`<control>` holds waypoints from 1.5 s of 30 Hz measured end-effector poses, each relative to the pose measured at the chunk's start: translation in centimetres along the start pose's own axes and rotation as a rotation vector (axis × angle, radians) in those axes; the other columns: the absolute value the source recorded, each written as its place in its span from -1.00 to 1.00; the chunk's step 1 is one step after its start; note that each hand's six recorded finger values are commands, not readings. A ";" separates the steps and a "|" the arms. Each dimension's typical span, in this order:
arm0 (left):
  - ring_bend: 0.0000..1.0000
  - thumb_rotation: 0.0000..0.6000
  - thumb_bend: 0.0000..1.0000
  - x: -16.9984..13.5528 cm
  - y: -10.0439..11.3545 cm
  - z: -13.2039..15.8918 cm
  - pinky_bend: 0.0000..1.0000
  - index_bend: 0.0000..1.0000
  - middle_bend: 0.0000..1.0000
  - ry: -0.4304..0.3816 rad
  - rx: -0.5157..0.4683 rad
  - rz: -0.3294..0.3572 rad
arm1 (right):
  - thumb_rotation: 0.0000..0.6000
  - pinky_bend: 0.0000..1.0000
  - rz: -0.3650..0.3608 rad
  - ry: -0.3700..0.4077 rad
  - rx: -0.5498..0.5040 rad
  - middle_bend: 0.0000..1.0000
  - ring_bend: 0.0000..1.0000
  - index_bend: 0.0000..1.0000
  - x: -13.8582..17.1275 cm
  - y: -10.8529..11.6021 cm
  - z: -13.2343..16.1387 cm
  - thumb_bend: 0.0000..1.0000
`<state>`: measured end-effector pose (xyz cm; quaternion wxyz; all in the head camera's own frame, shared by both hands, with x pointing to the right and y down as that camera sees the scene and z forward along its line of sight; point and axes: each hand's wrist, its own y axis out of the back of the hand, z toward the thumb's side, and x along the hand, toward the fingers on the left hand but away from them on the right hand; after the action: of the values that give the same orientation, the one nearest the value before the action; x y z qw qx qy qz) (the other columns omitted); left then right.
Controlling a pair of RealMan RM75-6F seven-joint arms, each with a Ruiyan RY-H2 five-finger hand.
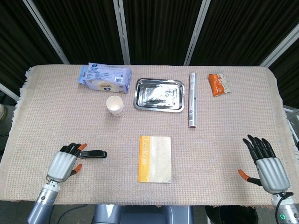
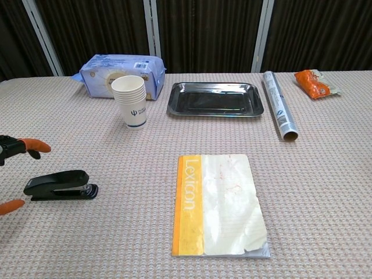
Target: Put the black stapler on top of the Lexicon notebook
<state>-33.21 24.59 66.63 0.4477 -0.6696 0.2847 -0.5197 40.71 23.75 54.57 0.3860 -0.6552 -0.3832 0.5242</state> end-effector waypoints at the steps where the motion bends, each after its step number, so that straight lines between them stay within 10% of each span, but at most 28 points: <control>1: -0.54 1.00 -0.56 0.3 -0.3 0.2 -0.23 -0.58 -0.47 -0.003 0.004 -0.007 | 0.73 -1.00 -0.003 -0.001 0.000 -1.00 -1.00 -1.00 0.1 0.1 -0.1 -0.65; 8: -0.48 1.00 -0.48 1.9 -1.5 1.7 -0.21 -0.49 -0.40 -0.021 0.003 -0.040 | 0.71 -1.00 -0.014 -0.008 0.000 -1.00 -1.00 -1.00 0.3 0.5 -0.4 -0.65; 22: 0.05 1.00 -0.06 4.8 -2.5 3.9 0.18 0.41 0.23 -0.016 0.008 -0.014 | 0.72 -1.00 0.005 -0.021 0.001 -1.00 -1.00 -1.00 0.1 0.4 -0.9 -0.65; 33: 0.08 1.00 -0.09 6.1 0.3 7.6 0.20 0.43 0.25 -0.099 -0.079 0.097 | 0.71 -1.00 0.020 -0.036 -0.008 -1.00 -1.00 -1.00 -0.1 0.2 -1.2 -0.65; 45: 0.08 1.00 -0.12 9.7 3.8 18.5 0.20 0.42 0.23 -0.290 -0.202 0.156 | 0.70 -1.00 0.026 -0.033 -0.025 -1.00 -1.00 -1.00 -0.2 0.3 -1.3 -0.65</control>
<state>-12.38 20.30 66.44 0.4536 -0.7550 0.3189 -0.3501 41.98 23.32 54.56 0.3647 -0.6560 -0.3874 0.5352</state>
